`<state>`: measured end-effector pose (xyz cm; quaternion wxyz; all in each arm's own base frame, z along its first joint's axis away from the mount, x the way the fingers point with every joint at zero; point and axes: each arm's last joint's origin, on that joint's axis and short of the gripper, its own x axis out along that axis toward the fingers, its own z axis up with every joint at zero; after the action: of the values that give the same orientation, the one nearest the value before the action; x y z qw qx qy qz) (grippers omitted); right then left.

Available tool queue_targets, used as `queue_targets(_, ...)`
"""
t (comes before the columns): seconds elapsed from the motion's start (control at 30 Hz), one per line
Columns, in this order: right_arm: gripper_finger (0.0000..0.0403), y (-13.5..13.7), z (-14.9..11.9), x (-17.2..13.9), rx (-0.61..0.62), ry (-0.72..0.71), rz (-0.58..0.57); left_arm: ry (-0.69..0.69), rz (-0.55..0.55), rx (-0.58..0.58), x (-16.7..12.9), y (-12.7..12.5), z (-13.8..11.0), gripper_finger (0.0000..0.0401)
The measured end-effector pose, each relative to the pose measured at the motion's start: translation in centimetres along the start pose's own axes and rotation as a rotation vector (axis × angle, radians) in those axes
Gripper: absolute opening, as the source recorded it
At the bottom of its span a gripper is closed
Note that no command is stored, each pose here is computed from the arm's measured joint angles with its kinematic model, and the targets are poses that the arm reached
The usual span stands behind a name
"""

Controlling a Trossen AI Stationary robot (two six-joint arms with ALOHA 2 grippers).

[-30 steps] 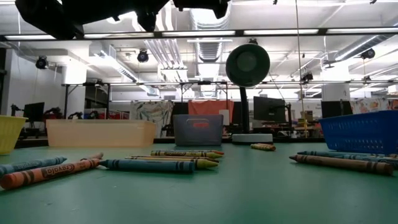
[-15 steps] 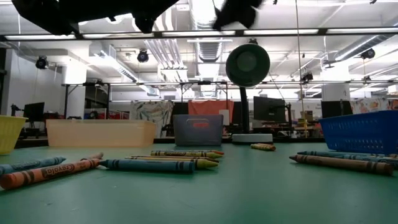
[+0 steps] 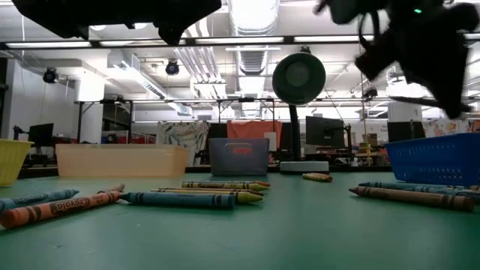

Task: Sort crayons
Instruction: Put the orange crayon into the blue bin, then put the green crayon into the orange bin

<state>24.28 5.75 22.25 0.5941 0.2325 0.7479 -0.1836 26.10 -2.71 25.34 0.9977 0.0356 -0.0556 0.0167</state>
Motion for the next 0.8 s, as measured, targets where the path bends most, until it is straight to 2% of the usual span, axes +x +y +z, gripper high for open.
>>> queue_targets(0.13, 0.0021, -0.2, -0.6, 2.1, 0.030, 0.042, -0.028, 0.005, 0.000, 0.000, 0.0, 0.0, -0.1, 0.0131)
queue_targets(0.43, 0.0094, -0.6, -0.5, 3.0, 0.055, 0.007, -0.070, 0.028, -0.002, -0.017, 0.0, 0.0, -0.3, 0.0131)
queue_targets(0.63, 0.0100, 0.5, 0.1, 0.5, 0.032, -0.083, -0.017, 0.056, -0.003, -0.036, 0.0, 0.0, -0.5, 0.0131)
queue_targets(0.8, 0.0091, 1.6, 1.0, -3.3, 0.036, -0.268, 0.021, 0.085, -0.002, -0.040, 0.0, -0.1, -0.8, 0.0131)
